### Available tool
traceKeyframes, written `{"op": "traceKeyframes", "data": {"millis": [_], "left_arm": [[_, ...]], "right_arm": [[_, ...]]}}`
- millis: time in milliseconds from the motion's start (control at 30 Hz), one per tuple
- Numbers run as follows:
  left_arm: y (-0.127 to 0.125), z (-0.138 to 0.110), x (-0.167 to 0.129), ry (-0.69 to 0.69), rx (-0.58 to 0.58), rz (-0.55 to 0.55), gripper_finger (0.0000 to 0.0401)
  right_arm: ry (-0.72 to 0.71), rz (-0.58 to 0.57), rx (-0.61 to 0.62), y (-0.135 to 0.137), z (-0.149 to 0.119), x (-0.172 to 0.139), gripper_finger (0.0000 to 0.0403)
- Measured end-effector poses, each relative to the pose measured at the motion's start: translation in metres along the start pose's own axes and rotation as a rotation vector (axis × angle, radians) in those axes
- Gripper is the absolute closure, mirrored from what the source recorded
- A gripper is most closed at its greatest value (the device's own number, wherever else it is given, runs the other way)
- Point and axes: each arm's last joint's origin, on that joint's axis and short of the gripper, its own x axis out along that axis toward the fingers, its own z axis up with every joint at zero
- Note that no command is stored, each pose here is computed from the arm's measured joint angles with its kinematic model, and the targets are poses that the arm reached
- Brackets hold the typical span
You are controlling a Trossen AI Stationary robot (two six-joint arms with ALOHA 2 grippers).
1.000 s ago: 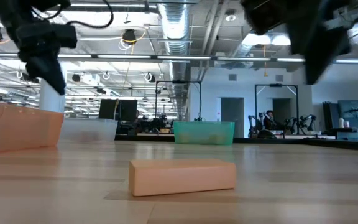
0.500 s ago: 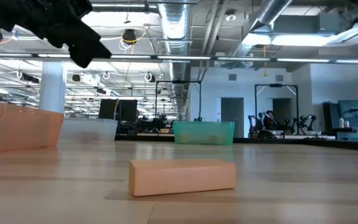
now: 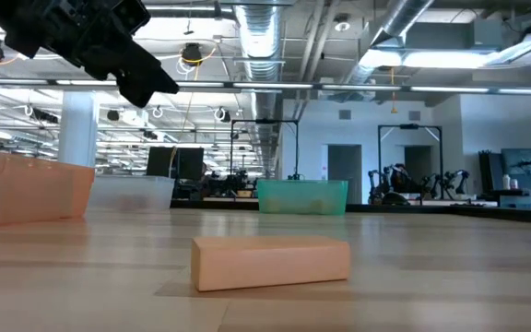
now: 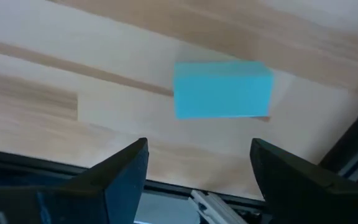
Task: Sort & place blocks by color
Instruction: Put the blue block into the orange bin
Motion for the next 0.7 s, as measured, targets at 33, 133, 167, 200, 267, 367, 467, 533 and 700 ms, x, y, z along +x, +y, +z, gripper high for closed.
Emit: {"op": "traceKeyframes", "data": {"millis": [33, 133, 167, 200, 267, 367, 467, 533, 700], "left_arm": [[0.001, 0.0, 0.001, 0.005, -0.003, -0.005, 0.0176], [0.003, 0.0, 0.0, 0.003, -0.009, -0.005, 0.0176], [0.004, 0.0, 0.0, 0.003, -0.011, -0.001, 0.0176], [0.004, 0.0, 0.0, 0.005, -0.012, 0.001, 0.0176], [0.005, 0.0, 0.0, 0.003, -0.013, 0.004, 0.0176], [0.007, 0.001, 0.0, -0.004, -0.014, 0.01, 0.0176], [0.009, 0.002, -0.001, -0.013, -0.017, 0.005, 0.0176], [0.01, 0.002, -0.001, -0.012, -0.023, -0.007, 0.0176], [0.013, 0.002, -0.002, -0.01, -0.031, -0.012, 0.0176]], "right_arm": [[-0.005, 0.004, -0.012, 0.0, 0.0, 0.001, 0.01], [-0.003, 0.011, -0.019, 0.001, 0.001, 0.001, 0.0095], [-0.006, 0.013, -0.025, 0.001, 0.001, 0.001, 0.0094], [-0.011, 0.015, -0.026, 0.001, 0.001, 0.001, 0.0092], [-0.012, 0.016, -0.026, 0.0, 0.003, 0.003, 0.0088], [-0.021, 0.001, -0.05, -0.005, 0.008, 0.013, 0.0078], [-0.033, -0.034, -0.065, -0.011, 0.015, 0.022, 0.0068], [-0.032, -0.036, -0.065, -0.012, 0.018, 0.026, 0.0063], [-0.022, -0.022, -0.085, -0.012, 0.019, 0.029, 0.0054]]}}
